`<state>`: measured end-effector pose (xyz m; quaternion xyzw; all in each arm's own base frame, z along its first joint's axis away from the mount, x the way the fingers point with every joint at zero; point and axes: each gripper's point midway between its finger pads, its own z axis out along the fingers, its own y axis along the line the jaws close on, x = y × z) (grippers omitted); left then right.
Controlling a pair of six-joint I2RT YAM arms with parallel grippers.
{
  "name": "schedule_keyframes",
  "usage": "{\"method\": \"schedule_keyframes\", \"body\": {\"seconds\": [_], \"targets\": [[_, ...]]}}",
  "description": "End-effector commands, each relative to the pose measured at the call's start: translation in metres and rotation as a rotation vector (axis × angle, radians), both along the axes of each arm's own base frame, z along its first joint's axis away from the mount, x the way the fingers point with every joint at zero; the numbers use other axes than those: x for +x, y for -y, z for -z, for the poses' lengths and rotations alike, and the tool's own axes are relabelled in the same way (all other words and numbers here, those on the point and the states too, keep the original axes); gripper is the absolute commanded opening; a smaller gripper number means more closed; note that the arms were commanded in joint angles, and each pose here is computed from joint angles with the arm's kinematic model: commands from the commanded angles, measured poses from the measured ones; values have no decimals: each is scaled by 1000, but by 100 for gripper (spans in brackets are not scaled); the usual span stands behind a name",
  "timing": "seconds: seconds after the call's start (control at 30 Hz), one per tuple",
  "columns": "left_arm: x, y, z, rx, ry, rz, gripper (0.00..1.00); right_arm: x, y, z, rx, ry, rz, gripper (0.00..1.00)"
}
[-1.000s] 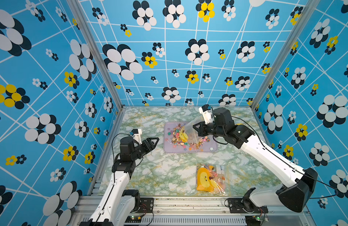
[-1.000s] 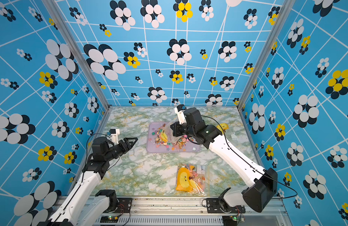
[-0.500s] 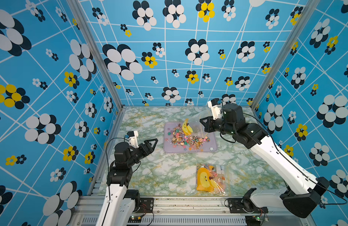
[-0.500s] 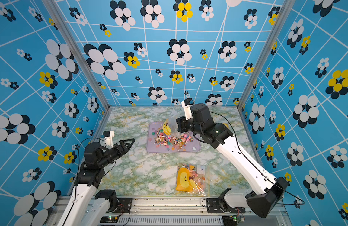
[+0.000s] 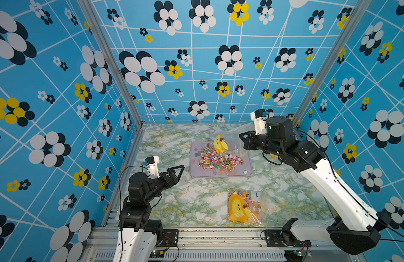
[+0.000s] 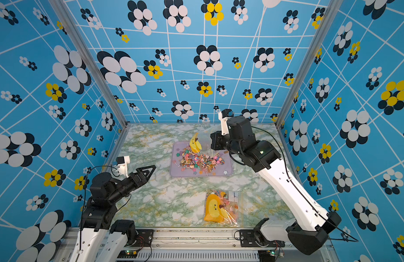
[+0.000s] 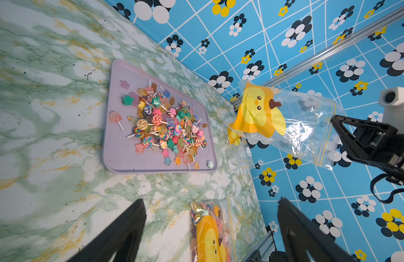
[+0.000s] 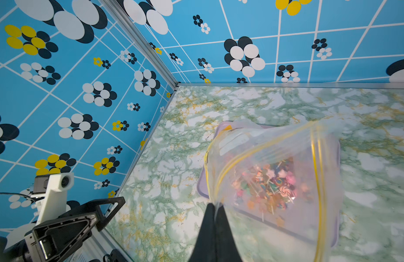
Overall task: Pour candies out of the ziploc bag
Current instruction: Place the ziploc bag in the ziploc bag.
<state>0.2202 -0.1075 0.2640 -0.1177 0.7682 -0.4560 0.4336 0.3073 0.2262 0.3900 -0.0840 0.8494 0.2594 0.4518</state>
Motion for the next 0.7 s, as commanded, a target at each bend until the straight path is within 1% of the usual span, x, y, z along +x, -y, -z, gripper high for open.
{"method": "schedule_keyframes", "body": {"seconds": [0.0,0.03,0.07,0.27,0.4,0.57,0.67], "targets": [[-8,0,-15,3,28,1,93,-7,19,-14,-10,16,53,0],[-10,0,-17,3,32,2,95,-8,21,-16,-12,21,58,0],[-12,0,-18,4,36,0,100,-10,24,-18,-16,26,63,0],[-16,0,-22,9,53,2,99,-10,49,-25,-70,64,141,0],[-16,0,-27,15,67,3,99,-5,59,-26,-105,47,169,0],[-14,1,-28,17,74,9,99,7,74,-18,-136,19,224,0],[-11,1,-28,18,74,12,99,18,85,-13,-130,-6,260,0]]}}
